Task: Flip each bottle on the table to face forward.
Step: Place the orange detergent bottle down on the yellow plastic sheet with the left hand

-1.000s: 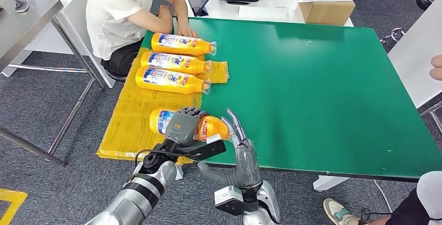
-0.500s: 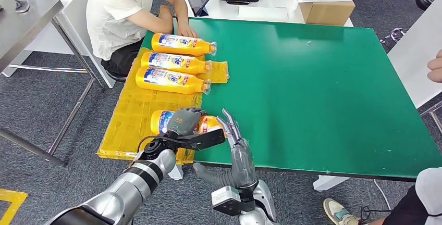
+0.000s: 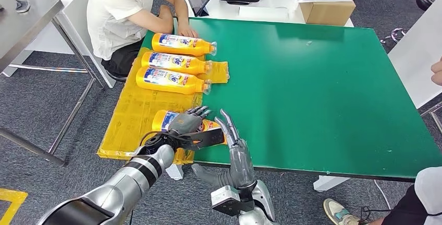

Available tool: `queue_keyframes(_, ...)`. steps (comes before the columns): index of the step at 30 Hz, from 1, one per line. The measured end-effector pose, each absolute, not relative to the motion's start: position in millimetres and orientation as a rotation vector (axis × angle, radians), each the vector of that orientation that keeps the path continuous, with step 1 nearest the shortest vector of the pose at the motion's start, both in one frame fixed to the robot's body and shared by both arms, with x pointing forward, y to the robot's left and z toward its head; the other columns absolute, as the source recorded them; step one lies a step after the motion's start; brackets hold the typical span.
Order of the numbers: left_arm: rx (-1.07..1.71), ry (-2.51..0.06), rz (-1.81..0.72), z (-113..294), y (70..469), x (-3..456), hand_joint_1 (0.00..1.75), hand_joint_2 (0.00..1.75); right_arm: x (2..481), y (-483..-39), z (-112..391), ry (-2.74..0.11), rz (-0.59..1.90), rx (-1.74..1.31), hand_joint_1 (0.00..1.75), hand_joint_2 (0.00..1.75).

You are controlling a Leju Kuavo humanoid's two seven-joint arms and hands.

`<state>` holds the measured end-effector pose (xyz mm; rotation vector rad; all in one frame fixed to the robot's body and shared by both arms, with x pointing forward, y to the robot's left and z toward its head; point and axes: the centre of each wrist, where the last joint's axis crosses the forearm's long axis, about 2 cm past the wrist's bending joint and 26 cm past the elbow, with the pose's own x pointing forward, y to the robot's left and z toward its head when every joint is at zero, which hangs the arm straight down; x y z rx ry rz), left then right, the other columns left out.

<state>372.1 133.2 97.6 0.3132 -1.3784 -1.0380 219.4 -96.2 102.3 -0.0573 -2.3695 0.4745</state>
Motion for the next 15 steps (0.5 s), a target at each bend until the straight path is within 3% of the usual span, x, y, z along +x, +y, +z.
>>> queue_keyframes(15,0.246,-1.291,-1.115,102.4,132.6,378.1,0.0,1.75,218.8,-93.7,100.7,-2.364,0.47,-0.05,0.0,1.75)
